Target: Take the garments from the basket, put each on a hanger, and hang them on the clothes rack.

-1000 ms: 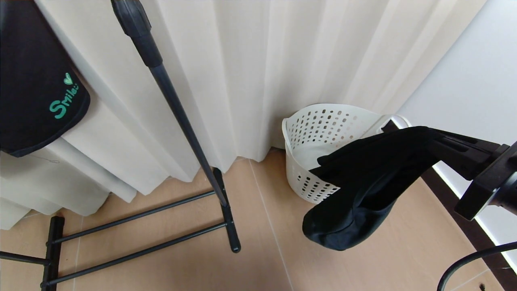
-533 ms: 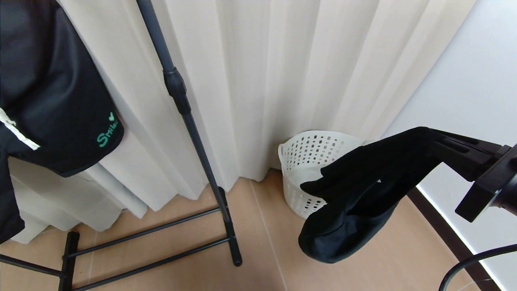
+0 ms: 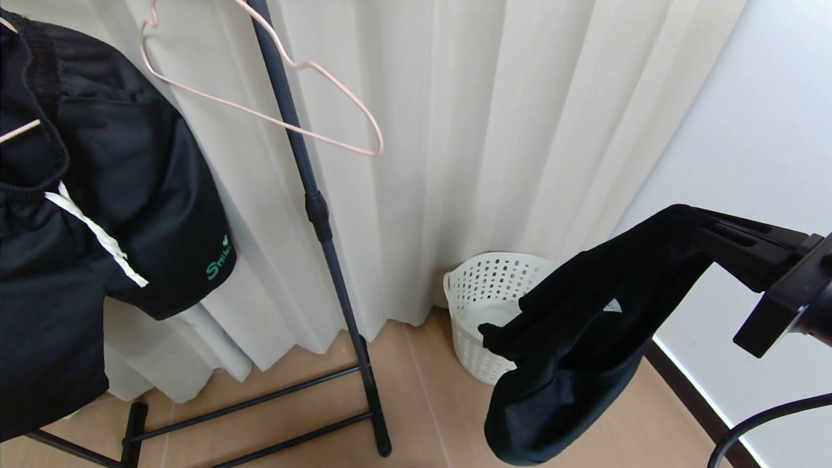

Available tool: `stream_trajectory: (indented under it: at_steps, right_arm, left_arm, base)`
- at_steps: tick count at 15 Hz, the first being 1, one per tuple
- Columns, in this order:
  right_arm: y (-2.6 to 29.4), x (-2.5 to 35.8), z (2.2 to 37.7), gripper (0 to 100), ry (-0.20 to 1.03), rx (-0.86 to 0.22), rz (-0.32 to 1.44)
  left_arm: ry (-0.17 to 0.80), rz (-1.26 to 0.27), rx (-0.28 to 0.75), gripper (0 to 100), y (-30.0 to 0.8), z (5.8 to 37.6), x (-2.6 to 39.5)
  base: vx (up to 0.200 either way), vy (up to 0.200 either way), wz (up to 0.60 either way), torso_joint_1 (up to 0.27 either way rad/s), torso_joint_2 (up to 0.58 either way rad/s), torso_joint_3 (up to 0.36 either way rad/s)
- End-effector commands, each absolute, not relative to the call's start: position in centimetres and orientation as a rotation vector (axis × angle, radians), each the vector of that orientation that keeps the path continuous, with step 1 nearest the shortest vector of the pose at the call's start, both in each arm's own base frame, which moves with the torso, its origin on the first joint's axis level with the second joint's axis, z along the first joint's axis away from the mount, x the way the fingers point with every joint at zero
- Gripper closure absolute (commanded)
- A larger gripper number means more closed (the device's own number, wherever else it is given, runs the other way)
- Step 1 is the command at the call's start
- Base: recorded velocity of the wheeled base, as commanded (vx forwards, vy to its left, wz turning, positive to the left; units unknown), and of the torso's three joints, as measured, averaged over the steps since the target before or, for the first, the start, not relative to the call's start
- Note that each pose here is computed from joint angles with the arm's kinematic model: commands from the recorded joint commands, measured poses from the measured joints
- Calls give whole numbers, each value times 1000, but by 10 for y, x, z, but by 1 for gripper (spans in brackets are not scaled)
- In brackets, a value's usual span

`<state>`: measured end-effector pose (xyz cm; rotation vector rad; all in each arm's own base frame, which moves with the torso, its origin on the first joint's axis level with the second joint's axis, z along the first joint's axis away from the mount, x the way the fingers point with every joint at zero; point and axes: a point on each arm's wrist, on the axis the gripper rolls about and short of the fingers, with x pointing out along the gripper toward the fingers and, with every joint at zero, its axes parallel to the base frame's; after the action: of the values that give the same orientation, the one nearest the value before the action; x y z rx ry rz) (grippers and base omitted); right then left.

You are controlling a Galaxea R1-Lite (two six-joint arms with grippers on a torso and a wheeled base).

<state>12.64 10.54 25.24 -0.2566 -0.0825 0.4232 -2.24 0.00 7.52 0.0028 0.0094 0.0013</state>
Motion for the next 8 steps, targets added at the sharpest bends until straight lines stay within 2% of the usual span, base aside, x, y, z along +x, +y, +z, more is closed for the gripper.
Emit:
stream_trajectory:
  at_steps: [1, 8]
  right_arm:
    - [106, 127, 252, 100, -80, -258, 424]
    - [105, 127, 252, 100, -82, -257, 424]
  left_arm:
    - [11, 0, 3, 0, 0, 75, -22]
    - [11, 2, 3, 0, 0, 75, -22]
  base:
    - [0, 0, 0, 154, -500, -129]
    - [0, 0, 0, 182, -509, -129]
